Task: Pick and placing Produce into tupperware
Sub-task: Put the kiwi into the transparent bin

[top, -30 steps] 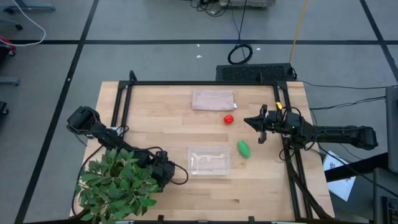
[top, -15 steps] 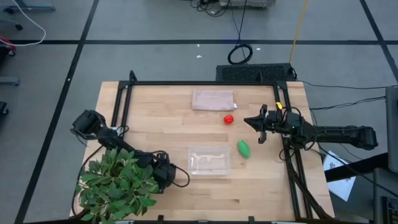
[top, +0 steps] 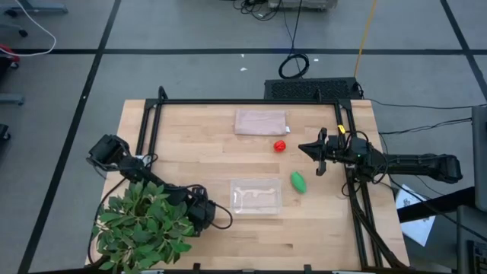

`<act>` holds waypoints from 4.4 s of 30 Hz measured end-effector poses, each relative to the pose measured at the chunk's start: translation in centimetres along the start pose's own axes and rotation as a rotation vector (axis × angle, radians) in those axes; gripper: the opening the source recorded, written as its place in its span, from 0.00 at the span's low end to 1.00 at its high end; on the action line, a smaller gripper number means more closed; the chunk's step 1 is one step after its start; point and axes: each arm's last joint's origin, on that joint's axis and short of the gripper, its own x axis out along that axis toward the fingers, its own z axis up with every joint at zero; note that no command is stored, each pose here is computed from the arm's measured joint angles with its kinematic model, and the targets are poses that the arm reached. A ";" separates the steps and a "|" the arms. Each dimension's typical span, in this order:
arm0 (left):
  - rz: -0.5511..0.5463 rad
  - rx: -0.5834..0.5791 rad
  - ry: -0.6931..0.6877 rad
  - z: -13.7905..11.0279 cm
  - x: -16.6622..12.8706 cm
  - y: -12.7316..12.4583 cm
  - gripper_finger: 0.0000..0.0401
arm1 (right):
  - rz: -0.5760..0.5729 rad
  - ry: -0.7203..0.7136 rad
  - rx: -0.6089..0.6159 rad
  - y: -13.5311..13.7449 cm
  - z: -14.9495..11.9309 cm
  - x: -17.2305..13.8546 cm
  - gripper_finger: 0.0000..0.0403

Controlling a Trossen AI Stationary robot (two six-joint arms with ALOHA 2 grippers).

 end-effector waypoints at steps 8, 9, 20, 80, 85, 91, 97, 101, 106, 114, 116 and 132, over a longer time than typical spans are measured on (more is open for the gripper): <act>0.004 0.005 0.010 0.1 0.0 0.3 0.71 | 0.000 0.000 0.000 0.0 0.0 0.0 0.00; 0.000 0.000 0.014 0.1 0.0 0.5 0.68 | 0.000 0.000 0.000 0.0 0.0 0.0 0.00; -0.032 0.041 0.058 0.3 -0.2 1.5 0.58 | 0.000 0.000 0.000 0.0 0.0 0.0 0.00; -0.027 0.206 -0.509 0.9 -14.3 10.3 0.56 | -0.001 0.004 -0.004 0.0 0.0 0.0 0.00; 0.003 0.198 -0.522 0.4 -15.0 11.1 0.61 | -0.001 0.004 -0.004 0.0 -0.1 0.0 0.00; -0.002 0.207 -0.527 0.4 -15.1 12.3 0.56 | 0.000 0.003 -0.008 0.0 0.0 0.0 0.00; -0.053 0.213 -0.574 0.6 -15.5 13.4 0.56 | 0.000 0.004 -0.008 0.0 0.0 0.0 0.00; -0.065 0.235 -0.598 0.7 -15.7 13.8 0.60 | -0.001 0.004 -0.008 0.0 0.0 0.0 0.00; -0.039 0.223 -0.637 0.2 -16.6 14.6 0.58 | -0.001 0.004 -0.008 0.0 0.0 0.0 0.00; -0.013 0.213 -0.768 -2.1 -20.0 14.3 0.57 | -0.001 0.004 -0.008 0.0 0.0 0.0 0.00; -0.003 0.222 -0.794 -2.8 -20.3 13.9 0.58 | -0.001 0.004 -0.008 0.0 -0.1 0.0 0.00; 0.025 0.152 -1.074 -8.7 -16.5 13.7 0.60 | 0.000 -0.004 -0.008 0.0 0.0 0.0 0.00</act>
